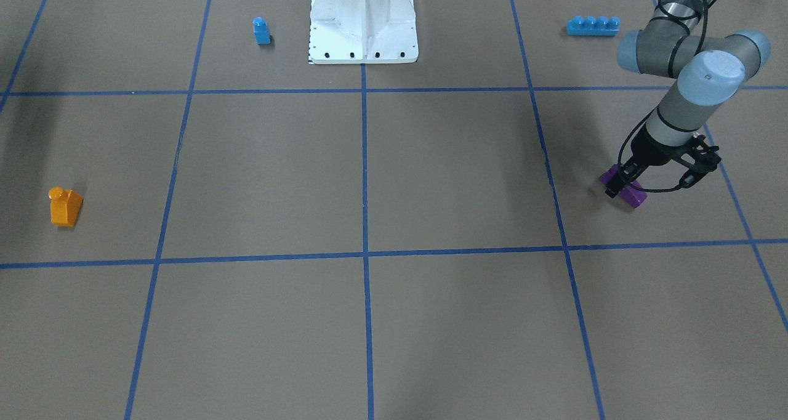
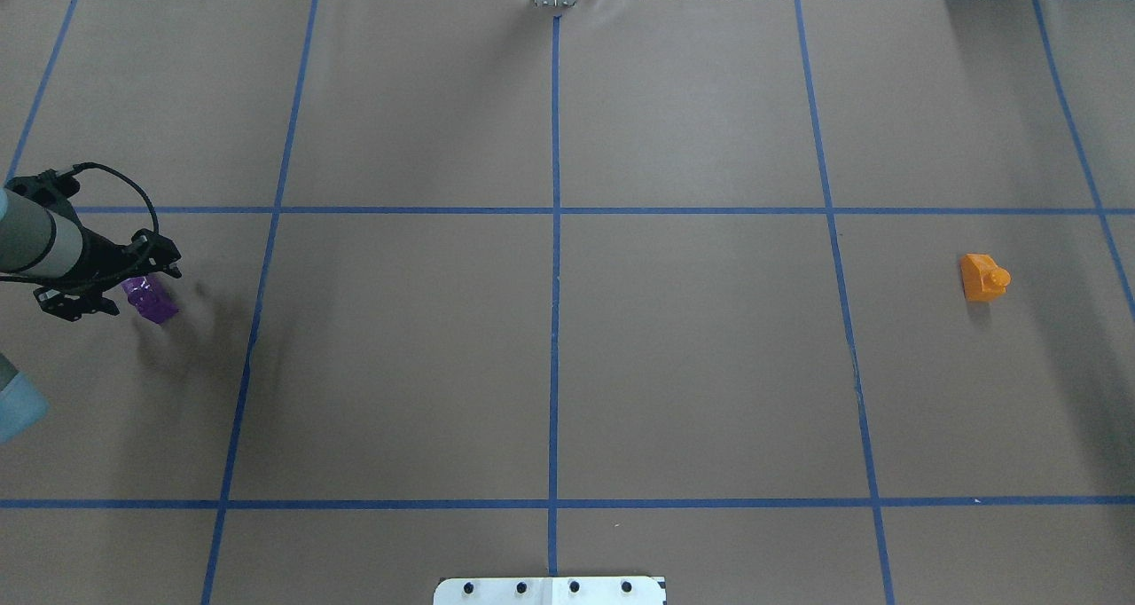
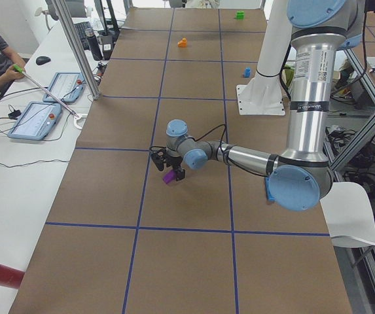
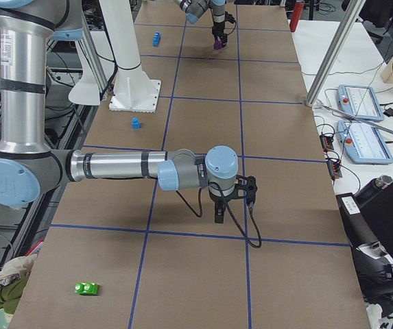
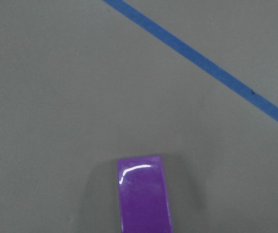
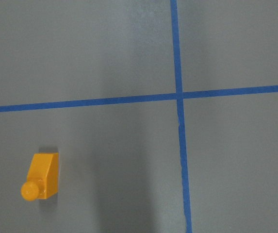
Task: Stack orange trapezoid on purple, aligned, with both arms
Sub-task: 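Lower the left gripper onto the purple trapezoid block and close it, then carry the purple block with the left gripper to the table center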
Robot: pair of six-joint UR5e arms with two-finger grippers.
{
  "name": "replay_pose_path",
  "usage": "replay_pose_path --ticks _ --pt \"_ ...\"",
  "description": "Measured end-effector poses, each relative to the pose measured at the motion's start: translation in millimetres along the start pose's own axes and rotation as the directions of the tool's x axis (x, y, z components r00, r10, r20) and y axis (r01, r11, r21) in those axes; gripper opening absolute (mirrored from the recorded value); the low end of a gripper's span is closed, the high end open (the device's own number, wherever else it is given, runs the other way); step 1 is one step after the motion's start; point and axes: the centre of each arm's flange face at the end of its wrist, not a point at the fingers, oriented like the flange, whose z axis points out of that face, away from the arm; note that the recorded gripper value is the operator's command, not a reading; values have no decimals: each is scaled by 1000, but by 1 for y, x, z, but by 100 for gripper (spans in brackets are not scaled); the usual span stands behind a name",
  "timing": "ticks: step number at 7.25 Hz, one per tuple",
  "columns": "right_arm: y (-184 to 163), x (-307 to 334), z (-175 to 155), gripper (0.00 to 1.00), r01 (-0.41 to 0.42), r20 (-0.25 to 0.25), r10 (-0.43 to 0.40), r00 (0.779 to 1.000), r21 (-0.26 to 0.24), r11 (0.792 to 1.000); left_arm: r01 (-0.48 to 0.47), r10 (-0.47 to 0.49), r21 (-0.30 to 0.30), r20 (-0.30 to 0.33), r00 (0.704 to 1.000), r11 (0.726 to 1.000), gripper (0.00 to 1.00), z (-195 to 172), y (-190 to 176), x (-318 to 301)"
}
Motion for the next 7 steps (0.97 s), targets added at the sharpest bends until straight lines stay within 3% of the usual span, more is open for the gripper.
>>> replay_pose_path --ticks 1,2,3,5,7 --pt "0 0 0 100 0 0 0 1000 1 1000 -4 4 -3 1 1000 1000 51 2 2 0" --pt "-1 -1 0 100 1 0 -1 1000 1 1000 -8 8 -6 3 1000 1000 7 3 5 0" --pt "-1 -1 -1 100 1 0 -1 1000 1 1000 -13 13 -7 2 1000 1000 0 3 6 0" --pt "-1 -1 -1 100 2 0 -2 1000 2 1000 -30 30 -2 -6 1000 1000 0 -2 10 3" --pt "-2 -1 -1 100 2 -1 -2 1000 3 1000 -122 122 6 -35 992 993 0 -19 21 15"
